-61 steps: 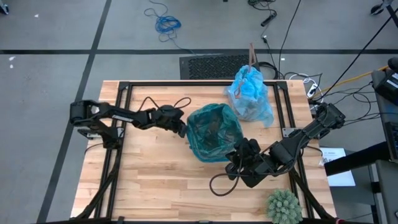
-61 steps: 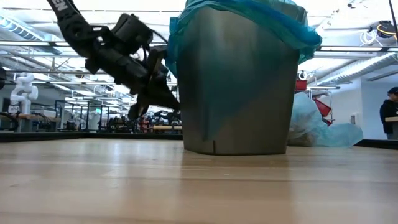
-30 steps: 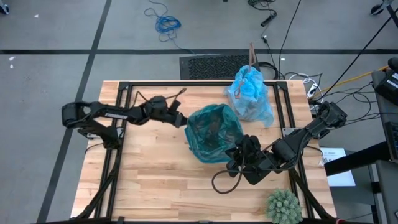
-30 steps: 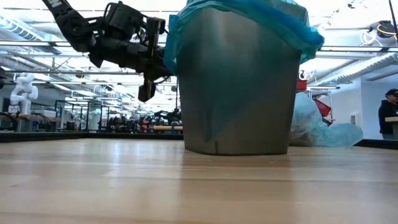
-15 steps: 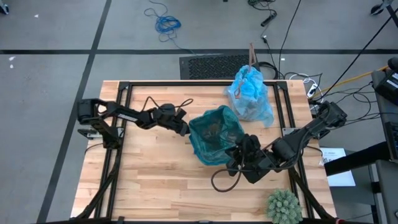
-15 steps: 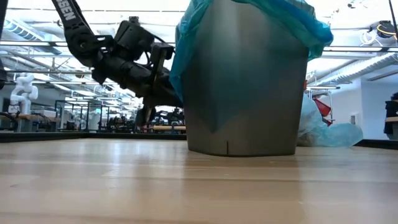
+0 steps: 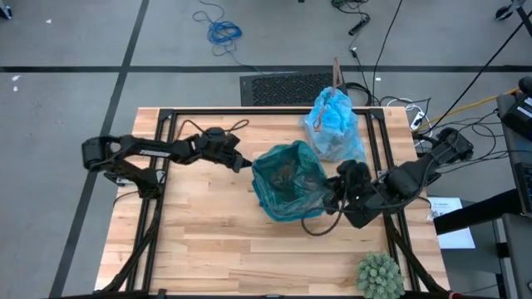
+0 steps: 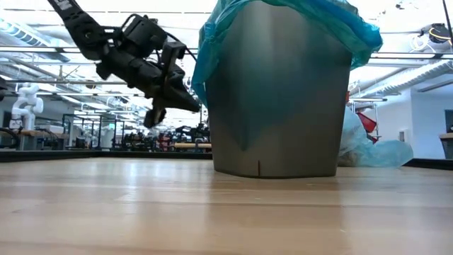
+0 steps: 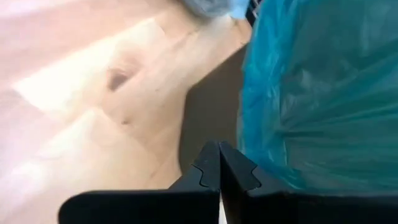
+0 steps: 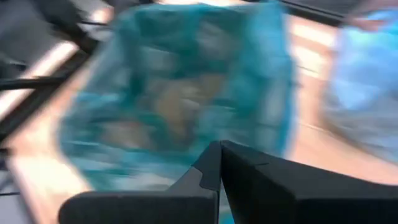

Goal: Place trash/remove bag and relplace
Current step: Insert the dark blue trash bag into the trash bin

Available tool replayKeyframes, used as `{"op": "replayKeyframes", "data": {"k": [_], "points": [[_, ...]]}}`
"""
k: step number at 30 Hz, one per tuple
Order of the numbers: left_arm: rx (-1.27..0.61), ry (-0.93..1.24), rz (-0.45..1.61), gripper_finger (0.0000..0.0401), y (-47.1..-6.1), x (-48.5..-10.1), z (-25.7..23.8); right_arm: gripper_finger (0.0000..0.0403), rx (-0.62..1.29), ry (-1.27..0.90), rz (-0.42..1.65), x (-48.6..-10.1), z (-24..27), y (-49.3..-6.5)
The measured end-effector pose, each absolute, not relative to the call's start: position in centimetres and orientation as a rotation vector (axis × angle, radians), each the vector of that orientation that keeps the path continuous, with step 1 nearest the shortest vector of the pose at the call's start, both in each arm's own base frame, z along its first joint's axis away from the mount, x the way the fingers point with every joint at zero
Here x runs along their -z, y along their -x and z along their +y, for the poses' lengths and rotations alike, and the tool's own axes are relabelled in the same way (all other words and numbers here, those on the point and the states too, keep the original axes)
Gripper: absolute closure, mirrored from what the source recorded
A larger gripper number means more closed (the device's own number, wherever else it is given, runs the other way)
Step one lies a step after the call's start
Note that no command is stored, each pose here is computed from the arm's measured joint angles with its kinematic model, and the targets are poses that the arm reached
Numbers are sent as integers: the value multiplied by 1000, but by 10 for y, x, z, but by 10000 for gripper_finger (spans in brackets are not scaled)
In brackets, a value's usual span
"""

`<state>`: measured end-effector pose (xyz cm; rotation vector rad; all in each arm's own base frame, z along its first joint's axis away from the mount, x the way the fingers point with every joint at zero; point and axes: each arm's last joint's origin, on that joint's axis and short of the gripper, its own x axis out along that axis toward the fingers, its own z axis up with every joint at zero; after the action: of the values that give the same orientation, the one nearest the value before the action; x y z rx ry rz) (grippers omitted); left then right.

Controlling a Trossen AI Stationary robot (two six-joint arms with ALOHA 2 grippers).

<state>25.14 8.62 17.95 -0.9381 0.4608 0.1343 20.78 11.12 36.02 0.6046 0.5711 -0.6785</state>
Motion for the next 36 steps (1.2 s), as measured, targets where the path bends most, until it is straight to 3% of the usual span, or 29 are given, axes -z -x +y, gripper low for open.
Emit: {"op": "replayKeyframes", "data": {"k": [7,19,36], "points": [[-167,876,350,401,-225,-218,87,403,881,-633,748,-352,96,-180],[-209,844,203,401,-185,-261,72,403,924,-862,699,-310,109,-198],[-227,829,182,401,-166,-272,64,403,566,-869,504,-324,110,-256]]}}
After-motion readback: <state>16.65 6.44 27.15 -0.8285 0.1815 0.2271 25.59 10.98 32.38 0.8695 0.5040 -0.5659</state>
